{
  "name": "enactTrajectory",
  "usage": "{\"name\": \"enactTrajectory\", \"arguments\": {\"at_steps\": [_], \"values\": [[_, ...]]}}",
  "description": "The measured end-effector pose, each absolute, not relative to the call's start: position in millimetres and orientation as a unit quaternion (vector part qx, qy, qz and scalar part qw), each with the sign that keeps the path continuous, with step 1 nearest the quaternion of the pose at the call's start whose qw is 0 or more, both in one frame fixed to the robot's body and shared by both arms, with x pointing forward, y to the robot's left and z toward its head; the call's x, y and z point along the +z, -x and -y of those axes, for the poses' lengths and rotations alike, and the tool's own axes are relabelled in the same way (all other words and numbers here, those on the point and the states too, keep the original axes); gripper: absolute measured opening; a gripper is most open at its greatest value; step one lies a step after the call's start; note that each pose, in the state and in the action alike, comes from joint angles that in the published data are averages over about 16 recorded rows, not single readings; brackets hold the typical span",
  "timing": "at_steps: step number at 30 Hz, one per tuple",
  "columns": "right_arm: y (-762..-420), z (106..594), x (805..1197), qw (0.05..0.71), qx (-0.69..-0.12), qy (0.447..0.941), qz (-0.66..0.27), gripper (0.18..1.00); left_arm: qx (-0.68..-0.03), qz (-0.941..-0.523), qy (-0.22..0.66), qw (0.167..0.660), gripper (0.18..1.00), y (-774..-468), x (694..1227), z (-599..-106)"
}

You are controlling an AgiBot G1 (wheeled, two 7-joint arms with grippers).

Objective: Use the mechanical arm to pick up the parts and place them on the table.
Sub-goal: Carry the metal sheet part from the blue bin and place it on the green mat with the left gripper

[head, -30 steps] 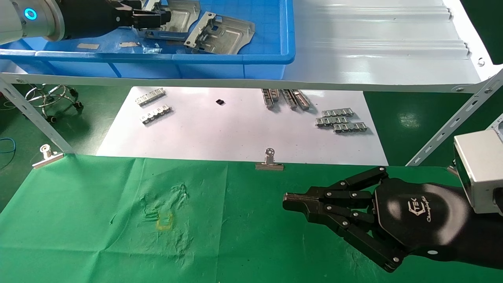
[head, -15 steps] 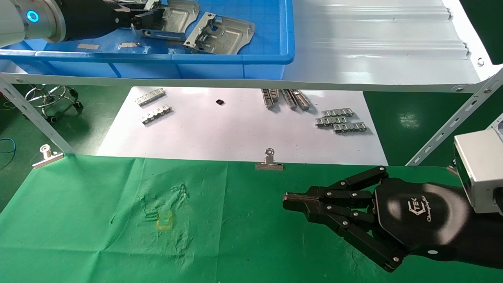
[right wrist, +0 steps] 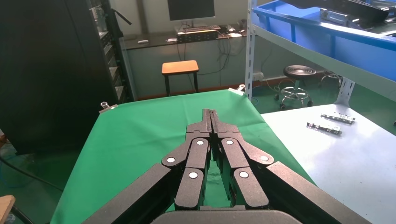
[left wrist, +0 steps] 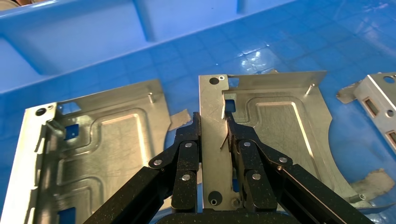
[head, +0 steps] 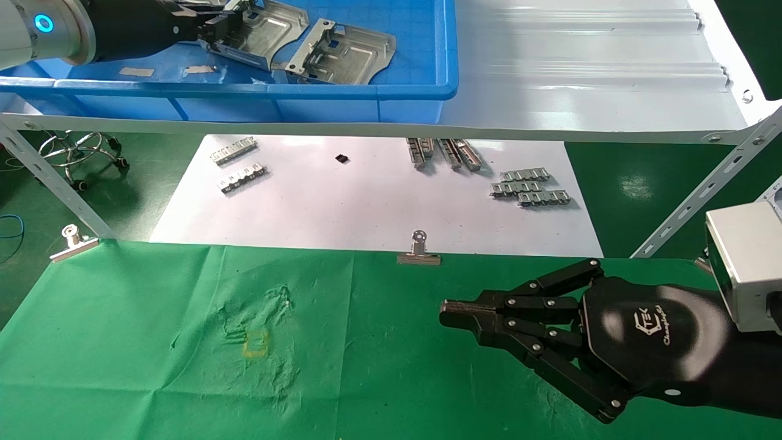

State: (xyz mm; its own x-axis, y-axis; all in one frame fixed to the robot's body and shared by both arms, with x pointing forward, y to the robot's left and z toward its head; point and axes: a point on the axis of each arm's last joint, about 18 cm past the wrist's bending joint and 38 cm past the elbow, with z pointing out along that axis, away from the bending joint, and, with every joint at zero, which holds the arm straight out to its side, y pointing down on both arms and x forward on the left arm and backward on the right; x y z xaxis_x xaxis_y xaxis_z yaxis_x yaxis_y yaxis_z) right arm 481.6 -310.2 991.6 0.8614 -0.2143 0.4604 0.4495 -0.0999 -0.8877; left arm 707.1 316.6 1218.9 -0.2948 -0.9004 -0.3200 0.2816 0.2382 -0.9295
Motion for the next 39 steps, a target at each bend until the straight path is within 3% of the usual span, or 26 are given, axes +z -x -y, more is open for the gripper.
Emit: {"name": "enactTrajectory", "arguments": {"at_steps": [10,21,39], "values": [[-482,310,992,0.666,-0.249,0.698,0.084,0.192,-0.594,-0.565,0.222,0.528,0.271,-686,1240,-321],[-482,310,992,0.666,-0.249,0.698,0.084,0.192,-0.62,-0.592,0.082,0.509,0.271,-635,1243,-322],[-482,310,992,0.666,-0.249,0.698,0.084,0.192,-0.559,-0.657,-0.141,0.486,0.271,-563,1181,-337]]}}
